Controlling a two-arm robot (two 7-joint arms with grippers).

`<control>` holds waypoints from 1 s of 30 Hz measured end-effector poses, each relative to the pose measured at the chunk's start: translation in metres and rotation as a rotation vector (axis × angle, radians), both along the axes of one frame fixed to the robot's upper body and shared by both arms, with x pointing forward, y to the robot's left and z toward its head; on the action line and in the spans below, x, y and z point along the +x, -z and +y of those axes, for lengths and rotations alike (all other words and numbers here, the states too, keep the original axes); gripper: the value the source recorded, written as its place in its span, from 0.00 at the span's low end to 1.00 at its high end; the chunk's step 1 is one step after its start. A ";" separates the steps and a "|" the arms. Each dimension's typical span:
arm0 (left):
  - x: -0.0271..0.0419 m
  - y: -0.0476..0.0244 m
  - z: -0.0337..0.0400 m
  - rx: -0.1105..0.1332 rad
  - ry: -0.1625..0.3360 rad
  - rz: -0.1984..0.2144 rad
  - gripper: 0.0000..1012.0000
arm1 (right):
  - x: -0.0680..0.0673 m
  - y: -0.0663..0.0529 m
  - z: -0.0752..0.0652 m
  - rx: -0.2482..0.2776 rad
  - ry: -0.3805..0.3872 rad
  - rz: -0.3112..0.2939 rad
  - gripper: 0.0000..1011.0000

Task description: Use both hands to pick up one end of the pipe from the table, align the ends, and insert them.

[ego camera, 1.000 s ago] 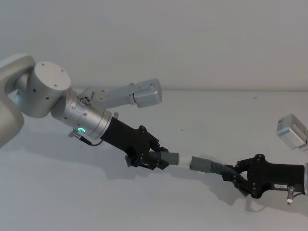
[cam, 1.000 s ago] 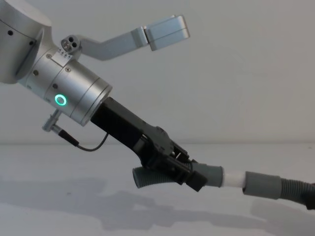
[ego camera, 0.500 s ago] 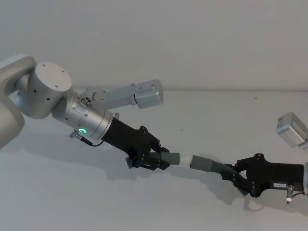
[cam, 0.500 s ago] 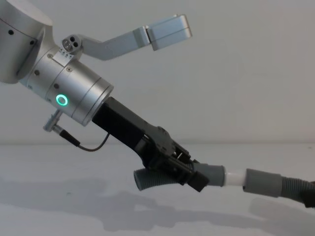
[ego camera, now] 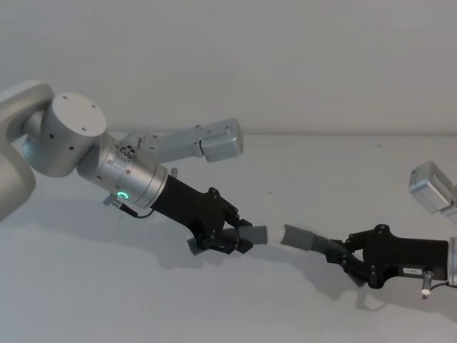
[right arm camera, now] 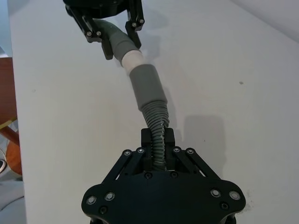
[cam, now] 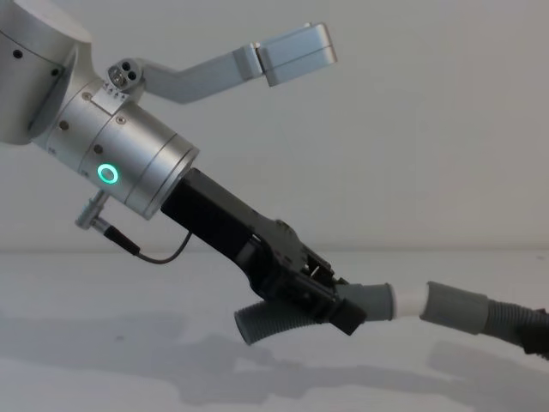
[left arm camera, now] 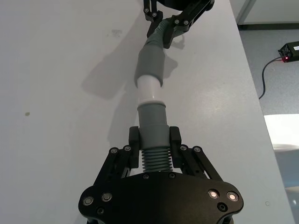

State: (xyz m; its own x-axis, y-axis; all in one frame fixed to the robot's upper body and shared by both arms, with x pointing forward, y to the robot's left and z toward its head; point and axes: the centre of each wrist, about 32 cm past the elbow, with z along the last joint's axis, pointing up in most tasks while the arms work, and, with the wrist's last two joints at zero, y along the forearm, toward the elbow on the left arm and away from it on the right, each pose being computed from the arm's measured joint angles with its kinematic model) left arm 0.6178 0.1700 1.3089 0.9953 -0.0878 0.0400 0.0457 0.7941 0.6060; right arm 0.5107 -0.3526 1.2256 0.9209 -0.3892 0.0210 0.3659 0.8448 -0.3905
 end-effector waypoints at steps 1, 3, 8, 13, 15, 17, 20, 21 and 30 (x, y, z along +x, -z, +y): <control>-0.0005 -0.0003 -0.0011 -0.001 0.003 0.000 0.35 | 0.000 0.000 0.000 0.002 0.000 0.000 0.13; -0.0007 -0.0005 -0.0011 -0.001 0.003 0.000 0.35 | 0.000 -0.001 0.000 0.003 0.001 0.000 0.13; -0.0012 -0.0007 -0.0013 0.000 0.001 0.000 0.35 | 0.000 -0.001 0.001 0.003 0.002 0.002 0.13; -0.0016 -0.0009 -0.0011 0.002 -0.004 0.000 0.35 | 0.001 -0.001 0.000 0.004 0.003 0.004 0.13; -0.0018 -0.0009 -0.0010 0.002 -0.005 -0.001 0.35 | 0.001 -0.001 0.000 0.004 0.003 0.004 0.13; -0.0018 -0.0009 -0.0010 0.003 -0.006 0.000 0.35 | 0.001 -0.001 0.000 0.004 0.003 0.004 0.13; -0.0019 -0.0010 -0.0008 0.003 -0.007 -0.001 0.35 | 0.001 -0.002 0.000 0.004 0.004 0.004 0.13; -0.0019 -0.0011 -0.0007 0.004 -0.008 -0.001 0.35 | 0.001 -0.002 0.000 0.004 0.004 0.005 0.13; -0.0020 -0.0014 -0.0005 0.005 -0.011 -0.001 0.35 | 0.001 -0.002 0.000 0.004 0.004 0.005 0.13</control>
State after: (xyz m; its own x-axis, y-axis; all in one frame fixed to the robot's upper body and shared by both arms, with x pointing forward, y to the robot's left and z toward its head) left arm 0.6158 0.1694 1.3103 0.9962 -0.0773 0.0410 0.0363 0.7918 0.6097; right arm 0.5114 -0.3524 1.2274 0.9194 -0.3931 0.0146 0.3674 0.8447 -0.3893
